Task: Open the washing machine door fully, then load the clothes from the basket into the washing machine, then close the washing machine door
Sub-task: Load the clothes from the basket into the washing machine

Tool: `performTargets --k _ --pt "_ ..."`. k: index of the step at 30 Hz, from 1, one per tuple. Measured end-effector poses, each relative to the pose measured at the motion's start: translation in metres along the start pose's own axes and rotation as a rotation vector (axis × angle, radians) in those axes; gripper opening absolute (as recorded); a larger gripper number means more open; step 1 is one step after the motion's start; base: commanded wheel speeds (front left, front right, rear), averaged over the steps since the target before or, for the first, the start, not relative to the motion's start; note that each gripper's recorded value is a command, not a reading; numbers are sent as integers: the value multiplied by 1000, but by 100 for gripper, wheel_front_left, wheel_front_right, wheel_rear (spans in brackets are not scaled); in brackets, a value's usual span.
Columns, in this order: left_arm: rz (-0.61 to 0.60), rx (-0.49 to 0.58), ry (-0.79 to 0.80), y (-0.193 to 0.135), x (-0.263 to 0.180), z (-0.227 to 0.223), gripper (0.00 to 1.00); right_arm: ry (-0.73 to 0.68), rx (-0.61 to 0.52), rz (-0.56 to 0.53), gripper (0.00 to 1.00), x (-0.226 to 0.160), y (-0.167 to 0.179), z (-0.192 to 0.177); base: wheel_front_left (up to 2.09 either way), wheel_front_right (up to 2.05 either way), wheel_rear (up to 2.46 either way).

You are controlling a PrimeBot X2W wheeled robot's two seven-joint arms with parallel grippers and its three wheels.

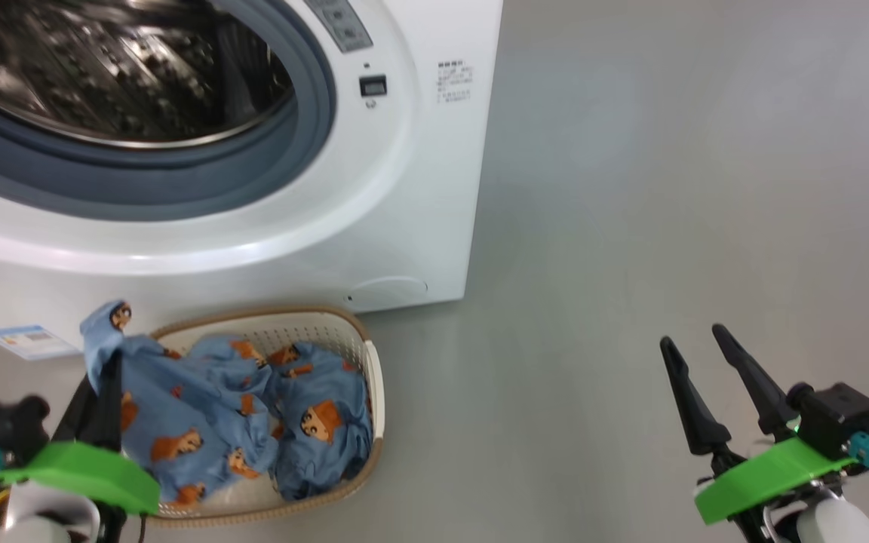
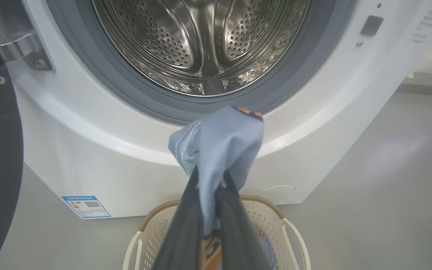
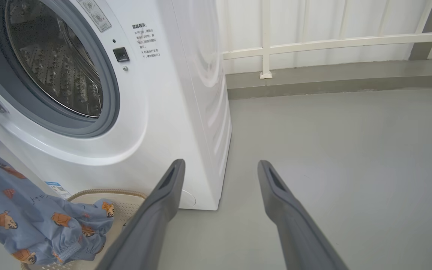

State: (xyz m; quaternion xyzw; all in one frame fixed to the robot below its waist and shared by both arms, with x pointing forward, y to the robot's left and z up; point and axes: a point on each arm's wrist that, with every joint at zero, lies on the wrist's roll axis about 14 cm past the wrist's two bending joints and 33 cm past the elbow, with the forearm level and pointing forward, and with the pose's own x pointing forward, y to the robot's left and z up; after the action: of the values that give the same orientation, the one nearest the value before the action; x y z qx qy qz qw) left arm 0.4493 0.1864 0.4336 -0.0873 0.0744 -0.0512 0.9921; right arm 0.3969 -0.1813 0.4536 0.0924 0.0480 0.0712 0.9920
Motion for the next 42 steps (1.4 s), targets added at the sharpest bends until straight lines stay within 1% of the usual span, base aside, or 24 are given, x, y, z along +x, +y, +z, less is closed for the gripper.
performTargets --k 7,11,19,32,42 --pt "15 7 -82 0 -32 22 0 -18 -7 -11 100 -17 -3 7 0 0 0" --pt "36 -3 -124 3 -45 32 0 -33 -10 -5 100 -17 -1 12 0 0 0" --pt "69 -45 -116 3 -56 23 0 -29 -10 -12 100 -15 -4 11 0 0 0" --pt "83 -58 -90 5 -49 12 0 -12 4 -42 100 -15 -11 4 0 0 0" --pt "63 -60 -104 1 -21 15 0 17 32 -66 100 -8 -14 -10 0 0 0"
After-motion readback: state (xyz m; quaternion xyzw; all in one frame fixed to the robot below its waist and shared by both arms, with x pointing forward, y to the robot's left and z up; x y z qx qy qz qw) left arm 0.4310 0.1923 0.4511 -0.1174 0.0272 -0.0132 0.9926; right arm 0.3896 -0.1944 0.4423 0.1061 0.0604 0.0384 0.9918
